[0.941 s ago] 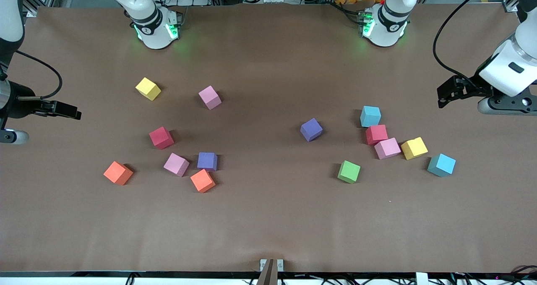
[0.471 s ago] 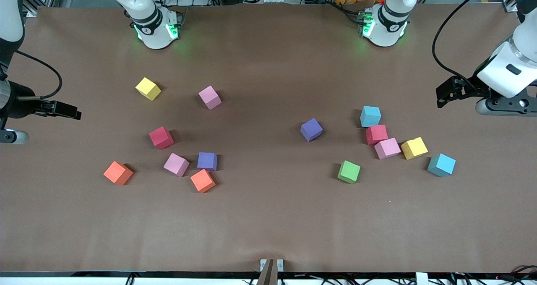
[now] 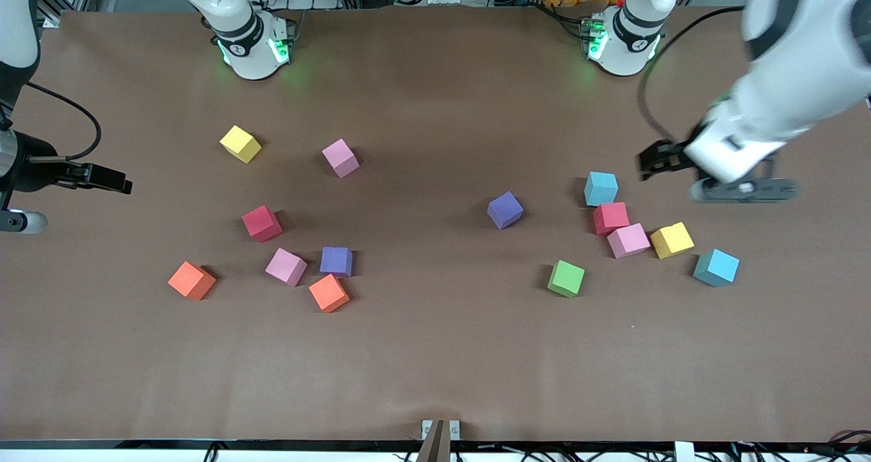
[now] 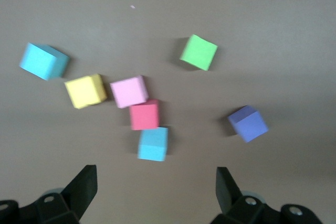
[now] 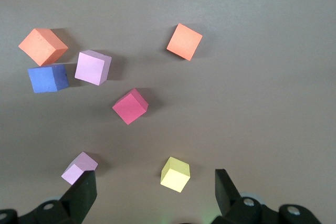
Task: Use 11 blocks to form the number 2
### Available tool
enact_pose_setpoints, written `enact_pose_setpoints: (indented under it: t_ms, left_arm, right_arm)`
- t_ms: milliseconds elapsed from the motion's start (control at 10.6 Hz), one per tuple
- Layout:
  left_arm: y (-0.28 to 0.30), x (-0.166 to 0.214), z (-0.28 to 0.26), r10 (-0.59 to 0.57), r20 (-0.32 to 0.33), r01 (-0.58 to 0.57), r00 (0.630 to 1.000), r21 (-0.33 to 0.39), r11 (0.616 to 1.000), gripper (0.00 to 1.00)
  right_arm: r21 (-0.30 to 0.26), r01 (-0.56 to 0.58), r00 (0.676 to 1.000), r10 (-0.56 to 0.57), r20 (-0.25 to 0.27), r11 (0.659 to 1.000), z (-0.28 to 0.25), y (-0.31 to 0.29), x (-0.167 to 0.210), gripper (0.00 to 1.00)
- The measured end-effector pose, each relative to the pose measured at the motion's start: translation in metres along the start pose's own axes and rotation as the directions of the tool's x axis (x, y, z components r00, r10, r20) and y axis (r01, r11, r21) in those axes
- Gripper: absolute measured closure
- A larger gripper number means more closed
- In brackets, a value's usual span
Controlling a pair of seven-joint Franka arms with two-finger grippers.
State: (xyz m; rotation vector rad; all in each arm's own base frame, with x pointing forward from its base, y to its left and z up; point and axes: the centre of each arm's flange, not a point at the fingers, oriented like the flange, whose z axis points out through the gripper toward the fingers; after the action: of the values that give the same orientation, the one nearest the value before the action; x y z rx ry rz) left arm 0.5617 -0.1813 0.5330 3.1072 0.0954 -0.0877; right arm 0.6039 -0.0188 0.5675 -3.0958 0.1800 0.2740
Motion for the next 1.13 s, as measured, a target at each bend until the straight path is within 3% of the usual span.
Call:
enact_pose_setpoints:
  t_ms: [377,753,941,1130]
  left_arm:
    - [0.069,-0.024,0.094,-0.165,0.019,0.165,0.986,0.010,0.986,0.00]
    - [0.141,-0.046,0.174,-0.347,0.026,0.346,0.938,0.015,0.938,0.00]
    - [0.162,-0.047,0.221,-0.396,0.031,0.396,0.918,0.013,0.918,0.00]
    - [0.171,-0.046,0.258,-0.396,0.035,0.396,0.918,0.010,0.918,0.00]
  right_arm:
    - [0.000,0.000,1.000,0.000,0.002,1.000,0.000,0.000,0.000,0.00]
    - [0.006,0.008,1.000,-0.008,0.011,1.000,0.005,-0.005,0.000,0.00]
    - [0.068,0.022,0.998,-0.026,0.051,0.997,0.028,-0.014,0.010,0.00]
    - [0.088,0.028,0.992,-0.038,0.120,0.996,0.070,-0.019,0.029,0.00]
